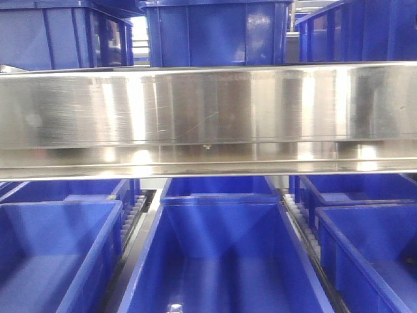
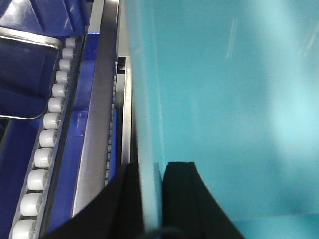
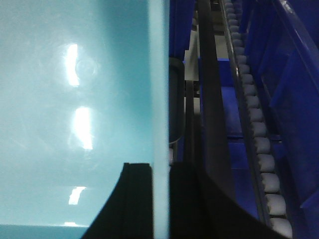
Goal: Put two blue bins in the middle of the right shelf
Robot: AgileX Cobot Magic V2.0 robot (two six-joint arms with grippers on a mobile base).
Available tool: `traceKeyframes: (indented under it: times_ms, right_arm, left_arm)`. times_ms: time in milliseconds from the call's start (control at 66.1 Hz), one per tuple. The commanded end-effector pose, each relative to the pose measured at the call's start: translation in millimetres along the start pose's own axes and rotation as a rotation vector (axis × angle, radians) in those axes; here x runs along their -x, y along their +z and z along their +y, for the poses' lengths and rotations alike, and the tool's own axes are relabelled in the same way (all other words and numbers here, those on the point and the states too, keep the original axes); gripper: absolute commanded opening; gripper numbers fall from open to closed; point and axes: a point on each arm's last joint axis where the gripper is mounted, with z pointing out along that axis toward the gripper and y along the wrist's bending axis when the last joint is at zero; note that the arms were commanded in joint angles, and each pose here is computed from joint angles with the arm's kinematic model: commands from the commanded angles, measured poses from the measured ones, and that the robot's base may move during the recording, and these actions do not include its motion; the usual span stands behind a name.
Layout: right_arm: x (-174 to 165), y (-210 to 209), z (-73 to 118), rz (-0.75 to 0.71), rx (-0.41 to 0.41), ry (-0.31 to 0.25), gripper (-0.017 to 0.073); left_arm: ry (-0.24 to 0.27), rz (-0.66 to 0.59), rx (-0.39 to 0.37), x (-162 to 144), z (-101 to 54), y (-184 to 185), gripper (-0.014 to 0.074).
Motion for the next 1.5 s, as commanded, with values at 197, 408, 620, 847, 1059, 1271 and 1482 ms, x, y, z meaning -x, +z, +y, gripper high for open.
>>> traceKeyframes:
  times_ms: [197,408,620,847,1059,1271,1482]
  right_arm:
    - [6.7,-13.6,6.1,-0.070,0.084,0.020,-0.0165]
    - [6.5,-13.6,6.0,-0.068,0.083,0.020,-0.0165]
    - [5.9,-13.5,5.8,-0.062,0.080,0.019,-0.0165]
    - [6.7,-13.6,6.1,-0.070,0.084,0.020,-0.0165]
    - [6.7,-13.6,6.1,-0.070,0.084,0.020,-0.0165]
    - [6.7,-13.6,6.1,-0.070,0.084,0.020,-0.0165]
    - [6.7,-13.6,6.1,-0.070,0.084,0.020,-0.0165]
  left_arm:
    - [-0.020,-0.076,-0.094,6.7,-6.2,-13.5,-0.0111]
    - [-0.020,-0.076,-0.094,6.7,-6.2,-13.5,-0.0111]
    - [-0.020,-0.076,-0.094,6.7,-6.2,-13.5,-0.0111]
    - [-0.020,-0.076,-0.094,6.7,-6.2,-13.5,-0.0111]
    - [-0.020,-0.076,-0.094,6.7,-6.2,-13.5,-0.0111]
    - [-0.020,-0.076,-0.094,6.7,-6.2,-13.5,-0.0111]
    - [-0.020,-0.076,-0.094,6.7,-6.2,-13.5,-0.0111]
